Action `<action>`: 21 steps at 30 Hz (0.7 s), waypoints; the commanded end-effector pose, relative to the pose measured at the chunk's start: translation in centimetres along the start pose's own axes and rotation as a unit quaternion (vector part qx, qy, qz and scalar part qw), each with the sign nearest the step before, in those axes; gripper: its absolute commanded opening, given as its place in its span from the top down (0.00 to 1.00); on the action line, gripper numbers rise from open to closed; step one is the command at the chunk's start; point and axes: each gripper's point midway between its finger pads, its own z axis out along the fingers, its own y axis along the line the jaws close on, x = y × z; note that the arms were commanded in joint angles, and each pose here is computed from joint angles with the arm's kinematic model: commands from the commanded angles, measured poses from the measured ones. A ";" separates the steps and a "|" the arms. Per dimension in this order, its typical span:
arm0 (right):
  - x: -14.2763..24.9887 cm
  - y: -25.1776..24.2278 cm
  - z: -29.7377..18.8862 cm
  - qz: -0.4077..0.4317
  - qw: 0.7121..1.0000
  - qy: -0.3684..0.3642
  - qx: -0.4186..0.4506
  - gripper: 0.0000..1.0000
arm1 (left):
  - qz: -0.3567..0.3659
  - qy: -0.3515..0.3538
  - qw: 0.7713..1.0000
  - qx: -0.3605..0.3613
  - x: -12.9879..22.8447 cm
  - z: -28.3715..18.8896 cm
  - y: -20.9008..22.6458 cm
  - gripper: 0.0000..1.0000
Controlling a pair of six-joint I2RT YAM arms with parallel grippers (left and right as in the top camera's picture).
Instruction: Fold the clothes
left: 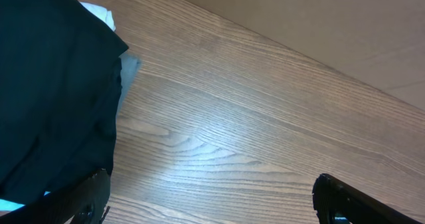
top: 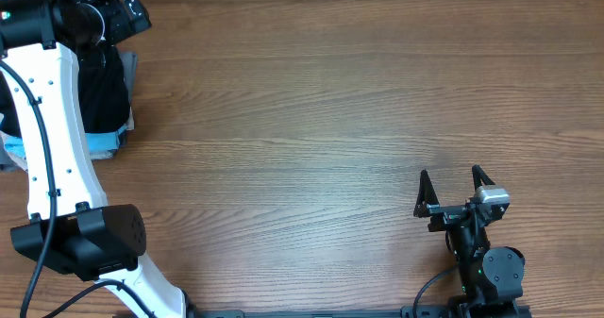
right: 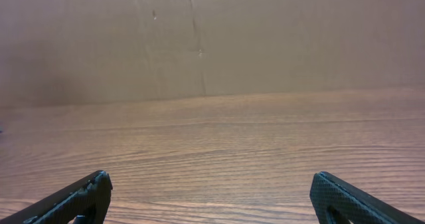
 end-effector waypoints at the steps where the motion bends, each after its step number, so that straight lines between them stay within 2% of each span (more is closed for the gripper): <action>1: 0.2 -0.1 0.0 -0.010 1.000 -0.002 0.003 0.00 | -0.001 0.003 1.000 -0.003 0.2 0.3 -0.2 0.00; 21: 0.2 -0.1 0.0 -0.010 1.000 -0.002 0.003 0.00 | -0.001 0.006 1.000 -0.006 0.3 0.5 -0.1 0.00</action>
